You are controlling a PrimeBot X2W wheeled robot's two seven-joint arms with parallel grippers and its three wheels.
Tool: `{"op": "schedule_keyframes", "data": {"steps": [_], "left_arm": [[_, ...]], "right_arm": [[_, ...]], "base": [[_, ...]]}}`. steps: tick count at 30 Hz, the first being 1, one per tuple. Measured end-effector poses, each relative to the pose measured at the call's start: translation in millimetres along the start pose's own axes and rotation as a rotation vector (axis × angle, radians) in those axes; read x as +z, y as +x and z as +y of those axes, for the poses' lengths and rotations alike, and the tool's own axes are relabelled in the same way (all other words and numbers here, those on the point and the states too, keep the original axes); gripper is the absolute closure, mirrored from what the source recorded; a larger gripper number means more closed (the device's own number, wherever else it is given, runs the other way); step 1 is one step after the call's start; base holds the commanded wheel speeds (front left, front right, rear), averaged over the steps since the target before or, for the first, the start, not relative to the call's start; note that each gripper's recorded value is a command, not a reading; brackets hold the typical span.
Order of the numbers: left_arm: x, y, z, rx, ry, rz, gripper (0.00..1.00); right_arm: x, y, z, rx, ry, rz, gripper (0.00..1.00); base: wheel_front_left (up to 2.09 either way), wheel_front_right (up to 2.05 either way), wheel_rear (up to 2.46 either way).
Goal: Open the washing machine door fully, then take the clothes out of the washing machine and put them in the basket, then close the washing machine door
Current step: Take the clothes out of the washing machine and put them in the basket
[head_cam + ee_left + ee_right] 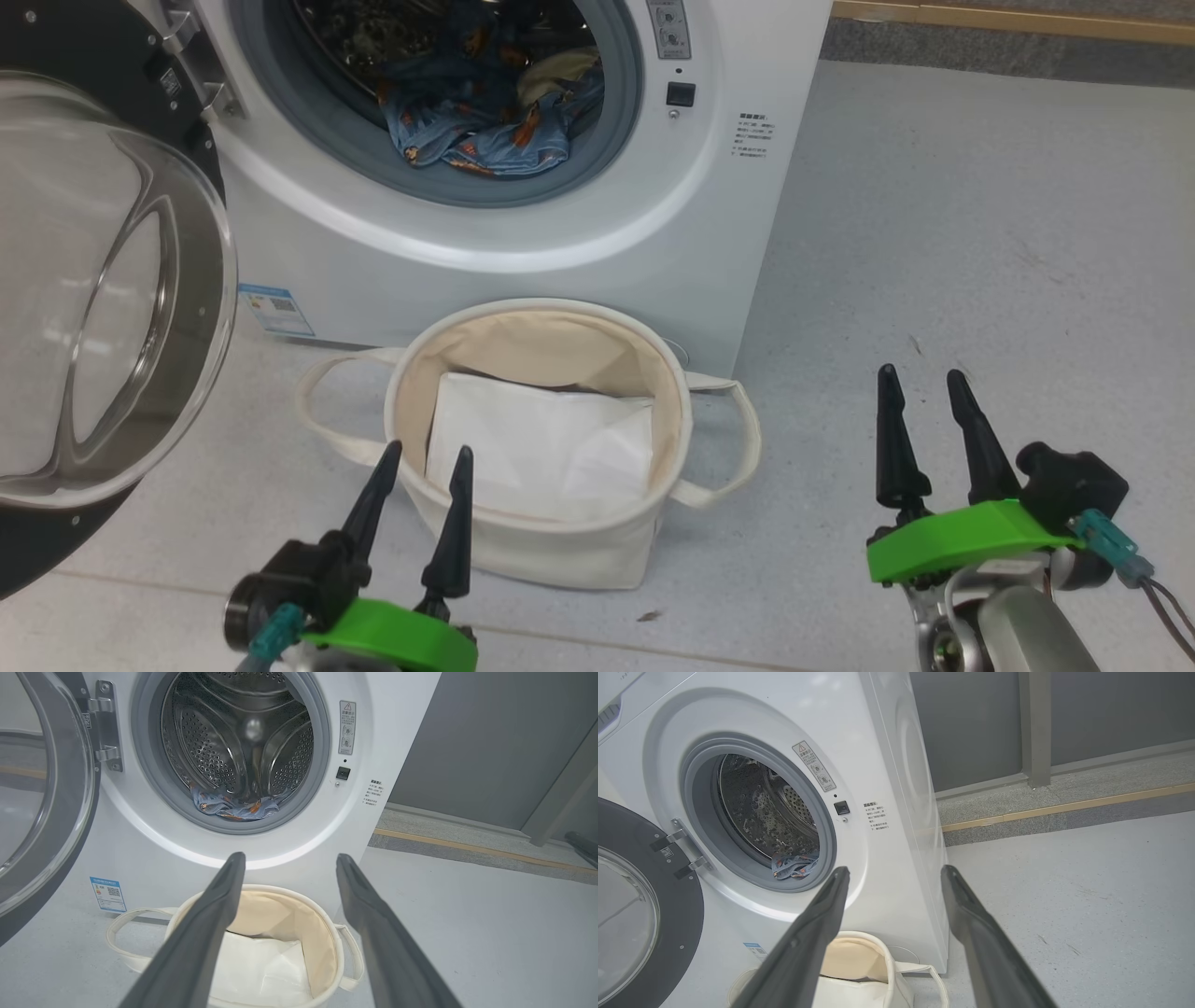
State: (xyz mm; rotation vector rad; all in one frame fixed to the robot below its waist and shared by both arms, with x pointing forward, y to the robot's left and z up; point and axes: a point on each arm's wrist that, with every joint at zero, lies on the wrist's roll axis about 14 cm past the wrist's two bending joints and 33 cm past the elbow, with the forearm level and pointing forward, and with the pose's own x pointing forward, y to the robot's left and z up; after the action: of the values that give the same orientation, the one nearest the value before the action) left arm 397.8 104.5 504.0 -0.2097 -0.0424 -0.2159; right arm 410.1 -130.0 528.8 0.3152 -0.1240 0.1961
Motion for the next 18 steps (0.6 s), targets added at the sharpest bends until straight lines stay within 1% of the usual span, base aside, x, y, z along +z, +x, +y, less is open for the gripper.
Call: {"op": "schedule_keyframes", "data": {"steps": [3, 5, 9, 13, 18], "left_arm": [[-6.1, -2.2, -0.7, -0.003, -0.005, 0.02, 0.0], [-13.8, -4.7, -1.8, -0.004, -0.029, 0.044, 0.0], [-15.0, -5.1, -1.3, -0.002, -0.03, 0.048, 0.0], [-16.9, -4.1, -3.2, -0.008, -0.027, 0.052, 0.0], [-19.1, -2.9, -4.7, -0.014, -0.021, 0.057, 0.0]], "right_arm": [[0.0, -0.6, 0.3, 0.0, 0.004, 0.001, 0.0], [0.3, -0.9, 1.1, 0.001, 0.007, 0.0, 0.0], [-0.9, -0.6, 2.2, 0.005, 0.007, 0.003, 0.0], [-6.0, 0.8, 1.8, 0.004, 0.011, 0.016, 0.0], [-11.9, 2.6, 2.2, 0.005, 0.016, 0.03, 0.0]], "base": [[0.0, 0.0, 0.0], [0.14, -0.17, 0.03], [0.43, -0.7, 0.27], [1.0, -1.28, 0.29], [1.71, -2.0, 0.29]]}}
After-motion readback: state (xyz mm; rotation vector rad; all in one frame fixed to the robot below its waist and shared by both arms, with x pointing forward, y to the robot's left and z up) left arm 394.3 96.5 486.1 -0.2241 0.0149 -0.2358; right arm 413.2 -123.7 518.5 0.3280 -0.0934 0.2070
